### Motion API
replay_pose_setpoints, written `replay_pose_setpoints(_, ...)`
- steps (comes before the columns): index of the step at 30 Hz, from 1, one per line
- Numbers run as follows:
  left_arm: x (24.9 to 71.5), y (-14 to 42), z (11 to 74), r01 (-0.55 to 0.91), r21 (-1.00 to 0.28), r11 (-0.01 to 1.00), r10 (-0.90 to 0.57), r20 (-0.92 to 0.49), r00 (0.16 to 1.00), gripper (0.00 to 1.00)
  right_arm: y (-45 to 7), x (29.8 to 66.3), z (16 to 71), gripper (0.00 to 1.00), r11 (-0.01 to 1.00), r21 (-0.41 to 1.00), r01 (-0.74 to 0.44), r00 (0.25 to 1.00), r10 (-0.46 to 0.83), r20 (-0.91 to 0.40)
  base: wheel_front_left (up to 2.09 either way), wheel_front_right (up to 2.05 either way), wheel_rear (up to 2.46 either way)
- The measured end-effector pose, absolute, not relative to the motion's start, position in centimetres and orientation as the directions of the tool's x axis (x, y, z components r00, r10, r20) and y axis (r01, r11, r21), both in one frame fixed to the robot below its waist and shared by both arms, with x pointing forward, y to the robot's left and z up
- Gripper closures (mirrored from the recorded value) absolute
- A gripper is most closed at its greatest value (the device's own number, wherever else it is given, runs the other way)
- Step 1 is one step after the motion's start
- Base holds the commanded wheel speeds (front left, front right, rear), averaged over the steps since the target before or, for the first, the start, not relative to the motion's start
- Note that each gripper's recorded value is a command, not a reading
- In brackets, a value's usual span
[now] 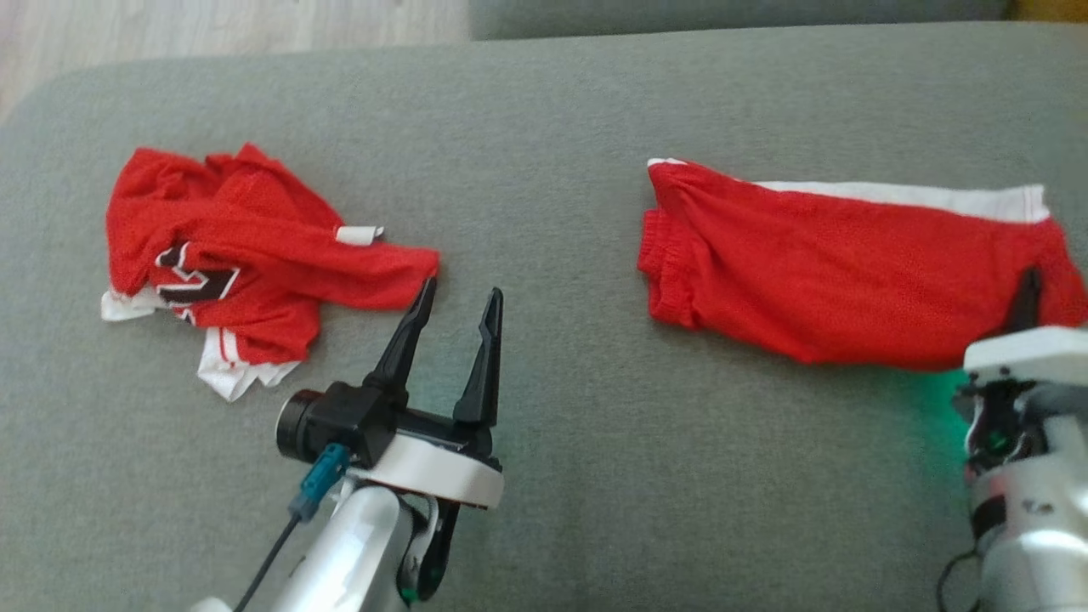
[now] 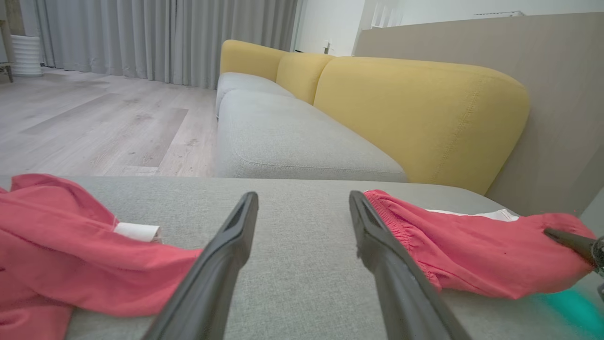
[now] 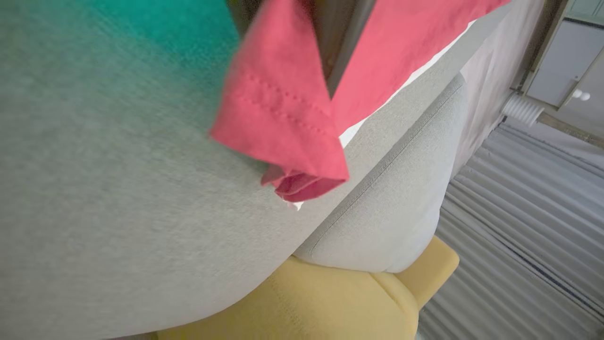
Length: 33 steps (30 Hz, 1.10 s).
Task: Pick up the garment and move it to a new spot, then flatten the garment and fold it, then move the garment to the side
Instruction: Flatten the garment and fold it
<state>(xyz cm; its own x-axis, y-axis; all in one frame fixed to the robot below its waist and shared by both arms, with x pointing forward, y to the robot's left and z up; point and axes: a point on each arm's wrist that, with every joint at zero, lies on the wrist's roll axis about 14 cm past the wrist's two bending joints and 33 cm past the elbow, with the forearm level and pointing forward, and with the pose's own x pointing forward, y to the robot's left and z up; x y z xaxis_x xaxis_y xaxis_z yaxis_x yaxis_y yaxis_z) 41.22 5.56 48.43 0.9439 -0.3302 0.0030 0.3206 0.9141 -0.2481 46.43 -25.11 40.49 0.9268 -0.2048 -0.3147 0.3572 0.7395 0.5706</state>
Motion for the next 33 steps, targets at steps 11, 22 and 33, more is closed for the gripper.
replay_pose_setpoints(11, 41.0, 4.6, 48.4, 0.352, -0.250, 0.902, -0.362, 0.007, 0.932, 0.00, -25.1, 45.0, 41.1, 1.00, 0.714, 0.605, 0.354, 0.934, -0.231, -0.273, 0.00, 0.00, 0.00)
replay_pose_setpoints(22, 39.9, 6.0, 48.8, 0.322, -0.230, 0.918, -0.328, 0.010, 0.944, 0.00, -20.9, 47.2, 44.8, 1.00, 0.767, 0.614, 0.188, 0.981, -0.112, -0.161, 0.00, 0.00, 0.00)
replay_pose_setpoints(33, 38.1, 8.3, 48.9, 0.257, -0.226, 0.940, -0.263, 0.005, 0.965, 0.00, -10.7, 48.3, 48.3, 1.00, 0.773, 0.627, -0.093, 0.982, 0.175, -0.070, 0.00, 0.00, 0.00)
